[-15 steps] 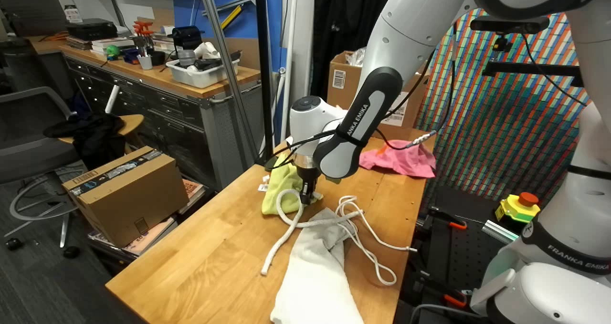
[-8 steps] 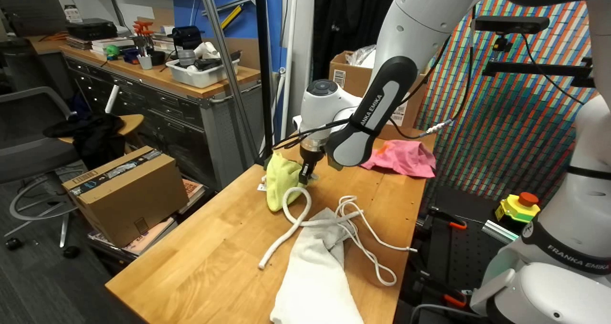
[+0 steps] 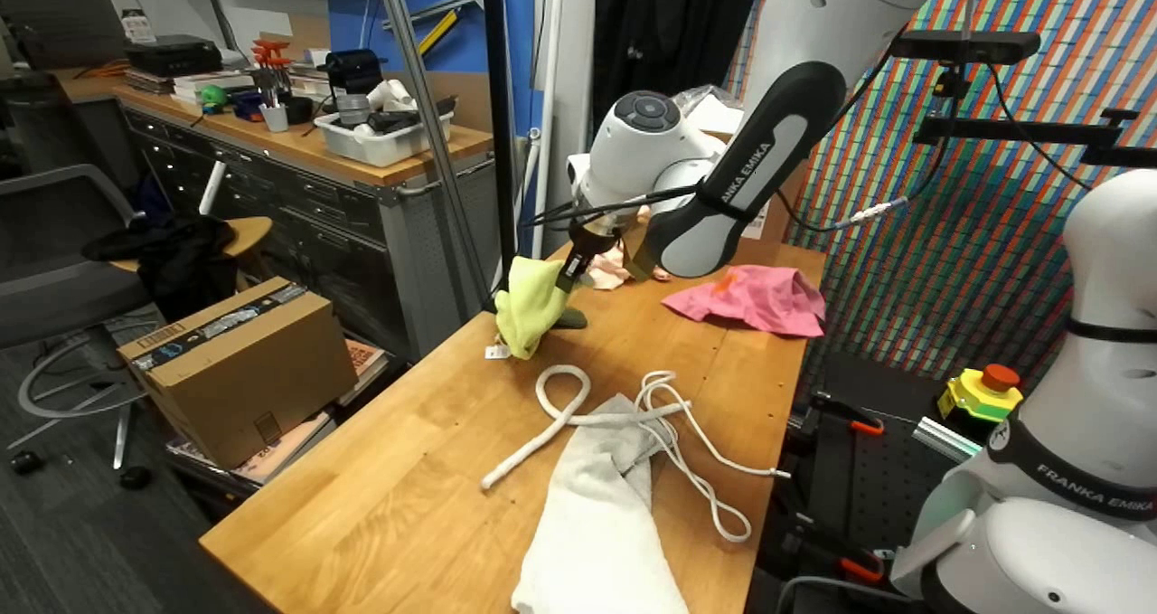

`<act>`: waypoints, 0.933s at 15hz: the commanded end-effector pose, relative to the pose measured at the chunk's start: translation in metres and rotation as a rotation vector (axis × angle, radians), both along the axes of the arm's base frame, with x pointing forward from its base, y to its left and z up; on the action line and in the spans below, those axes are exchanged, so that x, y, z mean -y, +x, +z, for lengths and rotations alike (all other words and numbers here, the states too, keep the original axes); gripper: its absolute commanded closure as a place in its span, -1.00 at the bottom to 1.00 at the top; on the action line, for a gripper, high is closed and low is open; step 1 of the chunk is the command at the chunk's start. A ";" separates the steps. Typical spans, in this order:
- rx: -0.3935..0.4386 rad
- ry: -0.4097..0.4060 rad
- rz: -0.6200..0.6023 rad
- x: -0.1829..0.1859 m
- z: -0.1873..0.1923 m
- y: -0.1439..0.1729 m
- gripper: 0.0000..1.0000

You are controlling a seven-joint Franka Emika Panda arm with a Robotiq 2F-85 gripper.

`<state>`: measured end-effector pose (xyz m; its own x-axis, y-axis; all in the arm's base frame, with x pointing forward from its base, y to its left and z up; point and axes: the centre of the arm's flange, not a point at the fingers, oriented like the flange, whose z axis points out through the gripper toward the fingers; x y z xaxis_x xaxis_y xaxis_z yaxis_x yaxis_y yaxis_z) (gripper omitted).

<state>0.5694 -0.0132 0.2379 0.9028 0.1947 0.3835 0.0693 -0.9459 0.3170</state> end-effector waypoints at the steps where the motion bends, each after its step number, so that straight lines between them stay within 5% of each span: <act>1: 0.050 -0.027 0.045 -0.028 0.038 -0.020 0.84; 8: 0.059 -0.068 0.194 -0.098 0.079 -0.029 0.84; 14: -0.061 -0.159 0.329 -0.175 0.084 -0.039 0.84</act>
